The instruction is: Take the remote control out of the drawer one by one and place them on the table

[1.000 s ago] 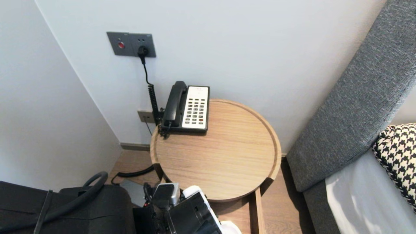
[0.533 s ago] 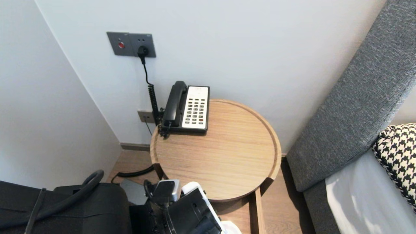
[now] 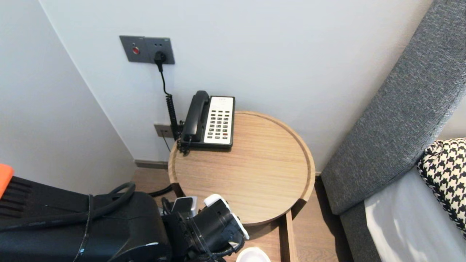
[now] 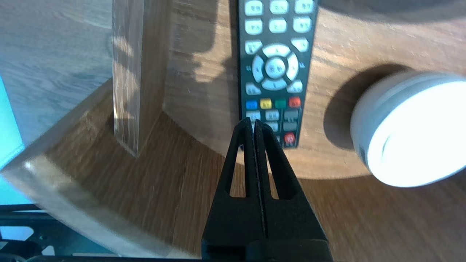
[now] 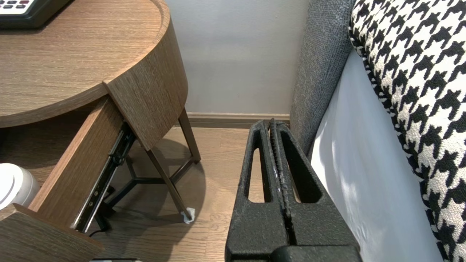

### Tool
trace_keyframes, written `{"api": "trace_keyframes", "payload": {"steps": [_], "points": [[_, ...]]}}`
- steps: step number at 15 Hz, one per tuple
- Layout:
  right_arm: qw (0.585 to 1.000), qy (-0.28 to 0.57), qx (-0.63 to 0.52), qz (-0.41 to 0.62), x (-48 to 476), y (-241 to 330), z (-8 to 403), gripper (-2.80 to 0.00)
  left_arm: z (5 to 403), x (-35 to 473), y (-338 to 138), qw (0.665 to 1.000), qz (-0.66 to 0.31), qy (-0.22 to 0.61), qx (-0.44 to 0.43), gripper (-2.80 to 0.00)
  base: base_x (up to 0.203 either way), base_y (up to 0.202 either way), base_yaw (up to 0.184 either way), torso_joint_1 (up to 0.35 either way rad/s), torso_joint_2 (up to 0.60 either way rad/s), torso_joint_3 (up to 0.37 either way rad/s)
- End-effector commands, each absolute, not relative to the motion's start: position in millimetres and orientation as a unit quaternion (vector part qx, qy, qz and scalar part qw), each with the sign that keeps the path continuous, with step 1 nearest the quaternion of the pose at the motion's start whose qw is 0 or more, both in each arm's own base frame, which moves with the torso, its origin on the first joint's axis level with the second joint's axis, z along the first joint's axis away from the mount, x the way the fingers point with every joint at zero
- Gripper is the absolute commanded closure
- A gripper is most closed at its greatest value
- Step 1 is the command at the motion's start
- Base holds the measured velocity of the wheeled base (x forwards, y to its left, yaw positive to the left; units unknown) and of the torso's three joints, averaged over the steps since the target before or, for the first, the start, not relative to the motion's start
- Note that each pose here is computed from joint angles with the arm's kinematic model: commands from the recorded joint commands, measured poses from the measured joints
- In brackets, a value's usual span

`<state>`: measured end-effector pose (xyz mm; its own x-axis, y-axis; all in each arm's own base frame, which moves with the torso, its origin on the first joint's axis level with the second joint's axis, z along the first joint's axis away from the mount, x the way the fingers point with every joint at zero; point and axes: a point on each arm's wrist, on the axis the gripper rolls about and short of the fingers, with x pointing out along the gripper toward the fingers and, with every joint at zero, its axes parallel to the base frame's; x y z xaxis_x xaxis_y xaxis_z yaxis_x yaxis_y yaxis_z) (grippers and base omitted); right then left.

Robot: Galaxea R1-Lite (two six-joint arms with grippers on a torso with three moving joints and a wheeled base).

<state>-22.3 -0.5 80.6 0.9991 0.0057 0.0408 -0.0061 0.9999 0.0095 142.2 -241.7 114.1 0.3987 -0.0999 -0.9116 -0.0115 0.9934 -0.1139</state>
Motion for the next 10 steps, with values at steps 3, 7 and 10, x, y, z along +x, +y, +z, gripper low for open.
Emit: {"api": "trace_keyframes", "payload": {"steps": [3, 7, 10], "points": [[1.0, -0.008, 0.005, 0.003, -20.4, -0.5, 74.1, 0.0, 113.4, 150.4, -243.7, 0.835, -0.016, 0.546, -0.061, 0.0, 0.0, 0.0, 0.0, 0.0, 0.0, 0.0], [1.0, -0.008, 0.005, 0.003, -20.3, -0.5, 73.9, 0.0, 115.2, 153.1, -245.7, 0.837, -0.017, 0.543, -0.066, -2.8, 0.0, 0.0, 0.0, 0.0, 0.0, 0.0], [1.0, -0.008, 0.005, 0.003, -20.3, -0.5, 73.9, 0.0, 104.9, 163.5, -246.2, 0.837, -0.009, 0.541, -0.08, -2.8, 0.0, 0.0, 0.0, 0.0, 0.0, 0.0]]}}
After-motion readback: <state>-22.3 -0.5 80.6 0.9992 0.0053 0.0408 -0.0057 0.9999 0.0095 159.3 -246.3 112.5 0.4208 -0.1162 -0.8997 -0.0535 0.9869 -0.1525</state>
